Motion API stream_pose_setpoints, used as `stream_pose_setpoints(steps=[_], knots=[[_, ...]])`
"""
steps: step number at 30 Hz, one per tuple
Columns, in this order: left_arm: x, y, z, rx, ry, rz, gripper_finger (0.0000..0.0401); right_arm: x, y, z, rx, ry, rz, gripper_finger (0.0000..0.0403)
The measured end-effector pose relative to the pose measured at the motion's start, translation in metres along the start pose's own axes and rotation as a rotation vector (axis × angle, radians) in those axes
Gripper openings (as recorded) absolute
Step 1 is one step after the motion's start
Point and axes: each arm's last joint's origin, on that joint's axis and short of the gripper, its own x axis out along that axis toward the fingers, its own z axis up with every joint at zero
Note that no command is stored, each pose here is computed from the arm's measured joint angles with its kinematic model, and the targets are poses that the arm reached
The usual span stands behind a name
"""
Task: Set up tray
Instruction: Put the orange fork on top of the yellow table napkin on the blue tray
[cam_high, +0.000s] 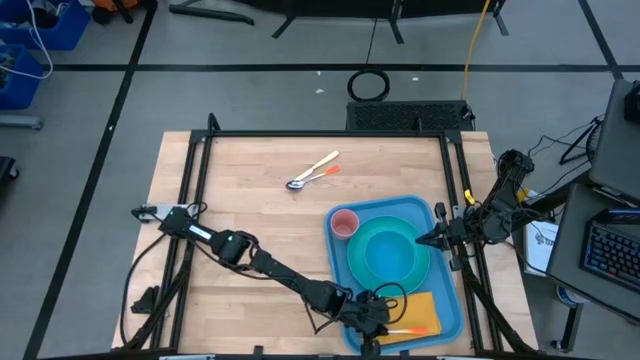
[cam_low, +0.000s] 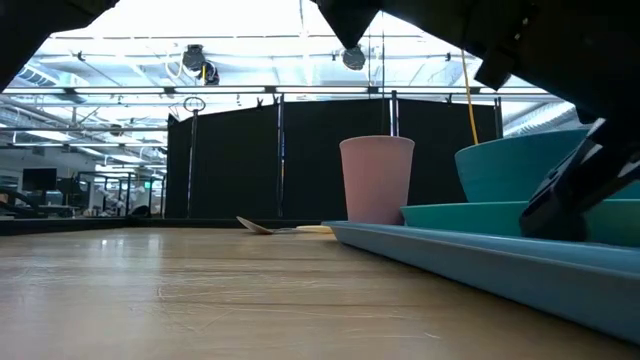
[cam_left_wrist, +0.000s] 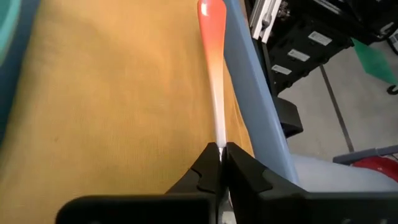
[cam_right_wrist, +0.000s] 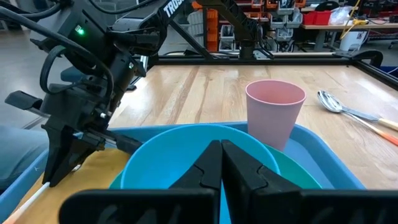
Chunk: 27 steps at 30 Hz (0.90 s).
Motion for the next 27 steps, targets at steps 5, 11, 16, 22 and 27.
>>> stream_pose_setpoints(steps=[5,11,16,22,27], knots=[[0.001,0.0003,0.0004,0.015,-0.007,-0.016,0.0021,0.0,0.0,0.0,0.0,0.0,0.001,0.0],[0.001,-0.0001,0.0003,0.029,-0.012,-0.011,0.001,0.0,0.0,0.0,0.0,0.0,0.001,0.0],[0.001,-0.0004,0.0001,0.02,-0.006,-0.021,0.0051,0.0,0.0,-0.0001,-0.001,0.001,0.001,0.0],[0.0009,-0.0016,0.0011,0.026,-0.017,-0.033,0.007,0.0,0.0,-0.0001,0.0,0.001,0.001,0.0],[0.0002,-0.004,0.0029,0.052,-0.019,-0.072,0.0072,0.0,0.0001,0.0002,0.113,-0.002,0.002,0.0]])
